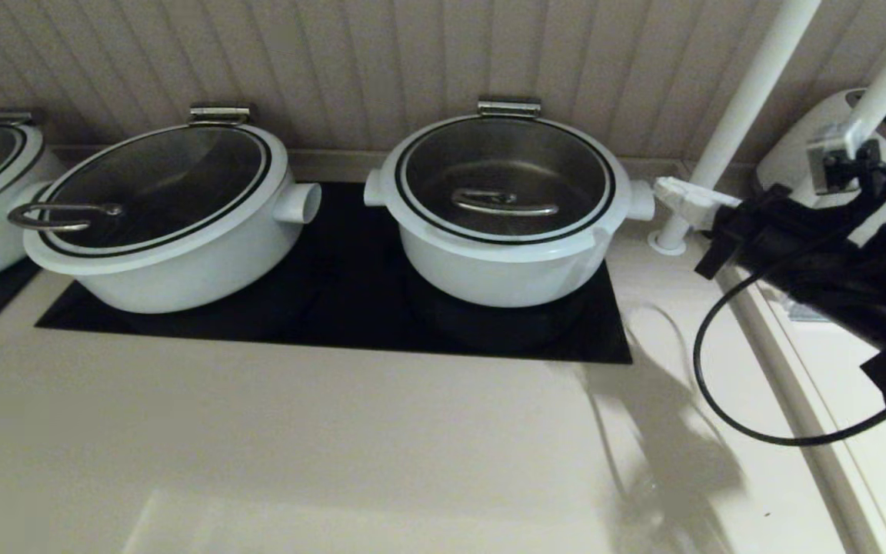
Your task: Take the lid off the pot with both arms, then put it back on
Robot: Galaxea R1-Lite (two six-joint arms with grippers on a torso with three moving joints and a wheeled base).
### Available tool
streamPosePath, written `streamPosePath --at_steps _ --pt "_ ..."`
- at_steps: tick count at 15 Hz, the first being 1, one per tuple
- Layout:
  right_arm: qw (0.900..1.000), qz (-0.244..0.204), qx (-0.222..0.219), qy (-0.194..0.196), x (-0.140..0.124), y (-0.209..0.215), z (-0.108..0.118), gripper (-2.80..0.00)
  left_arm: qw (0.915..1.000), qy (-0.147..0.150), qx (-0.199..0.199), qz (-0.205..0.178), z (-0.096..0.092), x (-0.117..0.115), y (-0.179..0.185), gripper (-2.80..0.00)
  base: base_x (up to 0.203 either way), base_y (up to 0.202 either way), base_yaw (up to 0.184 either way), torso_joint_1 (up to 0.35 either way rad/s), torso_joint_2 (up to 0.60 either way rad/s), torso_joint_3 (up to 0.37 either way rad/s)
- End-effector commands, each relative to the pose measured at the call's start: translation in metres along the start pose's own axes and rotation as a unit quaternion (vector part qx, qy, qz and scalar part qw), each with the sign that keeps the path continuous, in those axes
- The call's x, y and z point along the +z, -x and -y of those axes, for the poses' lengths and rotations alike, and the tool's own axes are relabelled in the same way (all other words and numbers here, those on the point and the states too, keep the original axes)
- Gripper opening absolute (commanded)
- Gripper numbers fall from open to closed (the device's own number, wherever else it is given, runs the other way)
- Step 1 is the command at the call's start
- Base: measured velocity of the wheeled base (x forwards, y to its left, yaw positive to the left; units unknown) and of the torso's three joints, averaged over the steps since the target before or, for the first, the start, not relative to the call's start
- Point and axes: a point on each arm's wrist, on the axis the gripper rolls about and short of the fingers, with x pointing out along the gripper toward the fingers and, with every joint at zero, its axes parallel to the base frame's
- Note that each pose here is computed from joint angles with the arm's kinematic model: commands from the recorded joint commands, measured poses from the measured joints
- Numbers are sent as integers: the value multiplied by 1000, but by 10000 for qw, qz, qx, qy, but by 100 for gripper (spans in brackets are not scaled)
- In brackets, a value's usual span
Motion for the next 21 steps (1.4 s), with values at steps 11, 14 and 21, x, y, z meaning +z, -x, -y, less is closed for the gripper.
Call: streamPosePath --at_steps 11,14,21 --pt "9883 -300 -1408 503 38 117 -2 -280 10000 -1 -1 4 0 0 0 -280 0 0 0 0 0 0" --pt "9831 -570 -1688 413 33 153 -27 -280 10000 -1 -1 4 0 0 0 -280 0 0 0 0 0 0" --pt "9757 -946 -1964 205 15 203 -74 -280 10000 -1 -1 4 0 0 0 -280 0 0 0 0 0 0"
